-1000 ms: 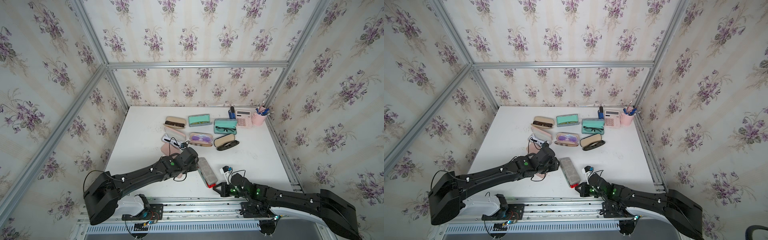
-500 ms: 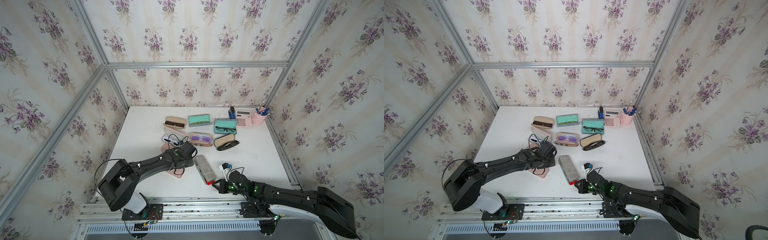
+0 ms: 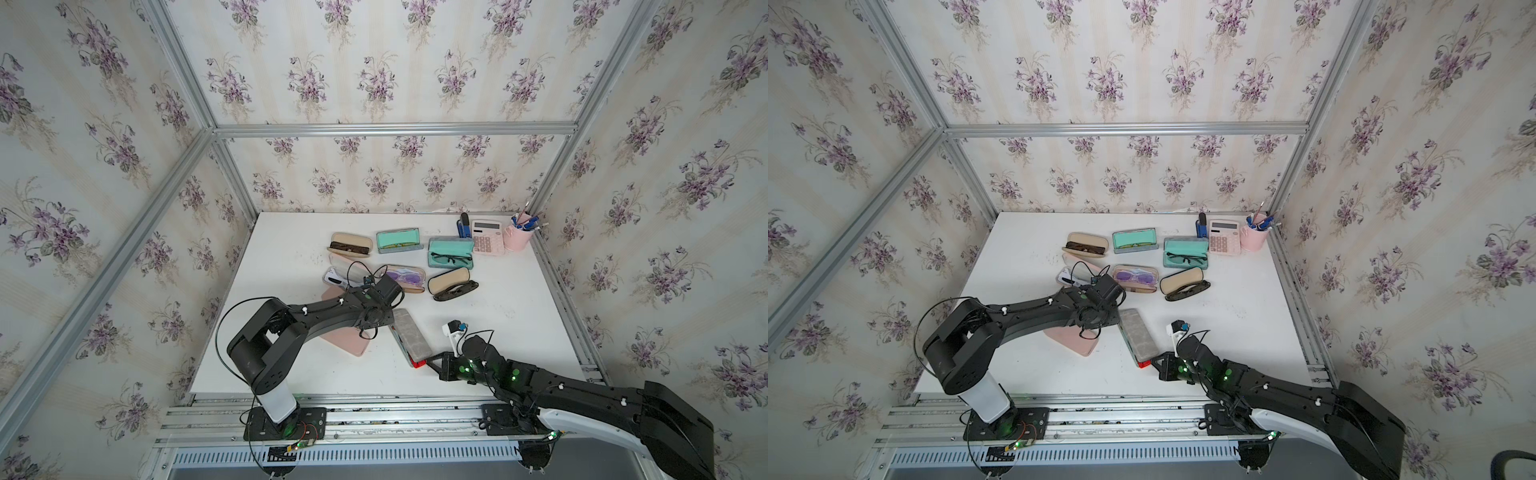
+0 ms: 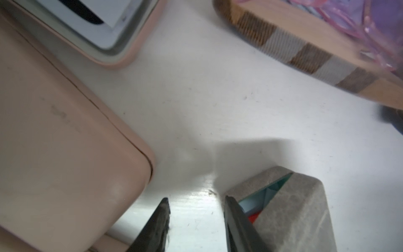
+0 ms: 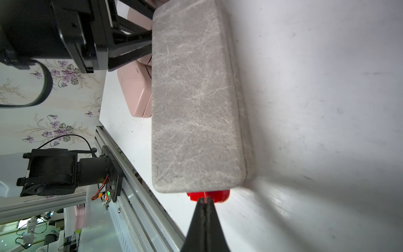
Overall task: Close the glasses case
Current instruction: Close the glasses case at the center of the board.
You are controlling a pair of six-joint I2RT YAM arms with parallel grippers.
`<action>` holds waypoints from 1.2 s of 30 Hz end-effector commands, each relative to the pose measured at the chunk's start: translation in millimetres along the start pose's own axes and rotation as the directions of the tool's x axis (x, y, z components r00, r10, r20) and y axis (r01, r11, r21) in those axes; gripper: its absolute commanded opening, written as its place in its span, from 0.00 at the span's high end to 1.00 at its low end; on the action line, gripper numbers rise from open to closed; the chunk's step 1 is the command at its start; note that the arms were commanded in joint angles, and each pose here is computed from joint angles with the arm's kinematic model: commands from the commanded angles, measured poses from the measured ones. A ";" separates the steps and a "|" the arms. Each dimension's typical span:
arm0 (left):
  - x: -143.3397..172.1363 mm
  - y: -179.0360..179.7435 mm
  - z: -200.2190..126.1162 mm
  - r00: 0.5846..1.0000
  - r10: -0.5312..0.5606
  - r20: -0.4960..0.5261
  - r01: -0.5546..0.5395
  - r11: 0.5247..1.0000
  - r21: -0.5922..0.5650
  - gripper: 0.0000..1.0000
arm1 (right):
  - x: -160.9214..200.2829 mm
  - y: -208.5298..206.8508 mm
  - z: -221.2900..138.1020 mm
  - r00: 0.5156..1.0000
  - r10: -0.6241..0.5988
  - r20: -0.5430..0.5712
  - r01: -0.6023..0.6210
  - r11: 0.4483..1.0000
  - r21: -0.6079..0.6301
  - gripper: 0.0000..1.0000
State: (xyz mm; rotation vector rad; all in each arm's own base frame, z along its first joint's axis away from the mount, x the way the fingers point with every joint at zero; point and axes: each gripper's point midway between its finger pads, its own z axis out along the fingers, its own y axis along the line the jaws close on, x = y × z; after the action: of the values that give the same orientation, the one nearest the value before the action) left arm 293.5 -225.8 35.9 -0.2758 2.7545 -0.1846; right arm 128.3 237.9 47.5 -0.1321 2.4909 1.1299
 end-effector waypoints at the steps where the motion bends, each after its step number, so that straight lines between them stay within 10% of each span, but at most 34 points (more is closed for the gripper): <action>1: -6.3 4.6 3.1 1.000 0.013 0.016 -0.012 0.998 -0.054 0.56 | 2.1 -1.0 -1.1 1.000 -0.020 -0.009 0.020 1.000 0.002 1.00; 18: 12.1 0.2 19.4 0.999 0.006 -0.035 -0.007 1.000 -0.011 0.57 | 15.5 -9.9 -5.6 0.999 0.003 -0.037 -0.003 1.000 -0.009 1.00; 36: -38.6 -22.7 20.8 1.000 0.006 0.006 -0.007 0.993 0.120 0.57 | 28.6 -3.6 -9.9 0.997 0.024 -0.072 -0.027 0.999 -0.047 1.00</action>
State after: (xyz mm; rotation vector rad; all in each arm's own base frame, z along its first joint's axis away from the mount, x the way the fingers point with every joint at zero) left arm 334.7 -230.0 29.7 -0.2977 2.7354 -0.2868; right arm 101.0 230.9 42.6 -0.1754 2.5263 1.2153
